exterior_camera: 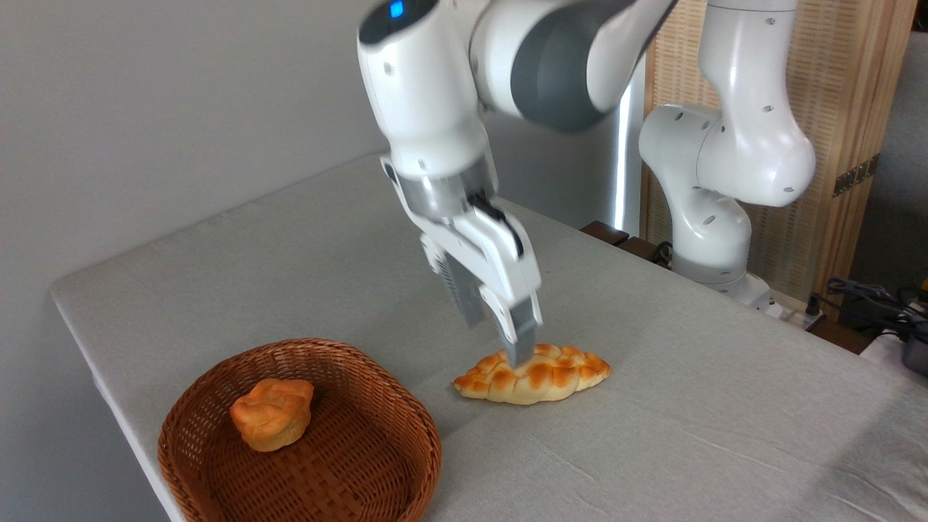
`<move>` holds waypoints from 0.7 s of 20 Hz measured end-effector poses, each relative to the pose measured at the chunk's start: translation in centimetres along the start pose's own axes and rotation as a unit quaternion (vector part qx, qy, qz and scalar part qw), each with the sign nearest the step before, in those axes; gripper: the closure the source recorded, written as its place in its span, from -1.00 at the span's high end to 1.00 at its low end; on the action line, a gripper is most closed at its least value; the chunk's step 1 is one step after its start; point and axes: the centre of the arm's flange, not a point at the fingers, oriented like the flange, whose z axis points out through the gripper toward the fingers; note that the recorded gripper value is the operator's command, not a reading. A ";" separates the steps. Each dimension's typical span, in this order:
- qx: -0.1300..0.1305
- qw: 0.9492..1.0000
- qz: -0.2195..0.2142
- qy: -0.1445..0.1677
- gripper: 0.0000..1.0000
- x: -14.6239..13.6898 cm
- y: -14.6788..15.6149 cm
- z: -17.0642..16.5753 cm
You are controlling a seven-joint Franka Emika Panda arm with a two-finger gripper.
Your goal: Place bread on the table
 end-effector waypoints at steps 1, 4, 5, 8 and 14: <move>0.016 1.000 -0.009 0.012 1.00 0.2 -0.2 -1.9; 0.058 0.996 -0.042 0.045 1.00 0.4 -0.5 -7.4; 0.066 0.995 -0.053 0.055 1.00 0.5 -0.5 -8.7; 0.065 0.989 -0.095 0.094 1.00 1.3 -0.5 -11.4; 0.054 0.986 -0.119 0.100 1.00 4.2 -0.8 -14.8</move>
